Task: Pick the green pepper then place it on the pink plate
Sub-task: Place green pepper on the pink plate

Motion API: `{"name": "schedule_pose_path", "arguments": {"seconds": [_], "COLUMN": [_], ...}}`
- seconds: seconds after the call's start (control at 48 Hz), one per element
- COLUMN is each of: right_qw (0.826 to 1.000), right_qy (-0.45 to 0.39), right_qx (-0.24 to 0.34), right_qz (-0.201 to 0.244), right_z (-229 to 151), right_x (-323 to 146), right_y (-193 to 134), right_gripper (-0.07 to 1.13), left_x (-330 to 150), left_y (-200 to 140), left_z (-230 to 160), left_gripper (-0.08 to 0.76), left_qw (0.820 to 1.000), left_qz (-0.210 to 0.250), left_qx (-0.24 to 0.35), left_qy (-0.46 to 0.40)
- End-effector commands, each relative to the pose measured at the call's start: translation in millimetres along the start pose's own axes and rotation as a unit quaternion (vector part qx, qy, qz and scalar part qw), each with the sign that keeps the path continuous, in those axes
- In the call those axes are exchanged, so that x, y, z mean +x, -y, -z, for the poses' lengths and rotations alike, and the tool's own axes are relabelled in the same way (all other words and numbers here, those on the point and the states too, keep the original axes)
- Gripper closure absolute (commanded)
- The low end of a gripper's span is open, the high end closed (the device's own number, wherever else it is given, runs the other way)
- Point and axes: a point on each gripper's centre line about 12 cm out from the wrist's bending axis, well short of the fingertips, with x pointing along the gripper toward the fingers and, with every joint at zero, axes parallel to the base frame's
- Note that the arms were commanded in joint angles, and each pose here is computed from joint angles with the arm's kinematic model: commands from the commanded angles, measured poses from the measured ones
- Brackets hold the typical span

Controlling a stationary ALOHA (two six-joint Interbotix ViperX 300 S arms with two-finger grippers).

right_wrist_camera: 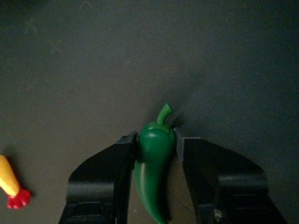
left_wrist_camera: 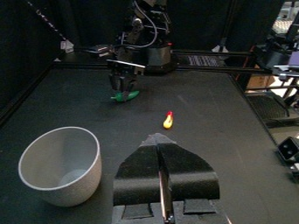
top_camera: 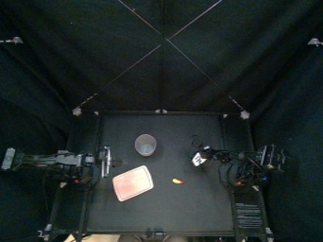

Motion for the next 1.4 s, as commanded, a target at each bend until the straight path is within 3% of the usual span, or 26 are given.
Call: {"name": "schedule_pose_path", "arguments": {"seconds": [0.021, 0.229, 0.396, 0.708, 1.083, 1.396], "right_qw": [0.998, 0.986, 0.973, 0.959, 0.948, 0.946], "right_qy": [0.037, 0.083, 0.099, 0.083, 0.05, 0.038], "right_qx": [-0.013, -0.072, -0.119, -0.177, -0.23, -0.251], "right_qz": [-0.042, -0.129, -0.174, -0.203, -0.215, -0.203], "right_z": [-22.0, -54.3, -70.3, -81.9, -97.0, -96.0], "right_x": [-10.1, -26.9, -24.4, 36.7, 77.0, 109.9], "right_y": [-30.9, -108.1, -165.7, -254.3, -317.6, -325.5], "right_gripper": [0.35, 0.35, 0.35, 0.35, 0.35, 0.34], "left_x": [0.3, 0.3, 0.3, 0.3, -0.1, -0.1], "left_y": [0.0, -0.3, -0.6, -1.5, -1.5, -1.5], "left_z": [-5.4, -3.7, -4.2, -2.7, 3.5, 6.1], "left_gripper": [0.582, 0.582, 0.582, 0.582, 0.582, 0.582], "left_qw": [1.0, 1.0, 1.0, 1.0, 1.0, 1.0], "left_qz": [0.0, -0.001, -0.001, -0.004, -0.004, -0.004], "left_qx": [0.001, 0.001, 0.0, -0.001, -0.001, -0.002], "left_qy": [0.008, 0.006, 0.008, 0.008, 0.001, -0.002]}}
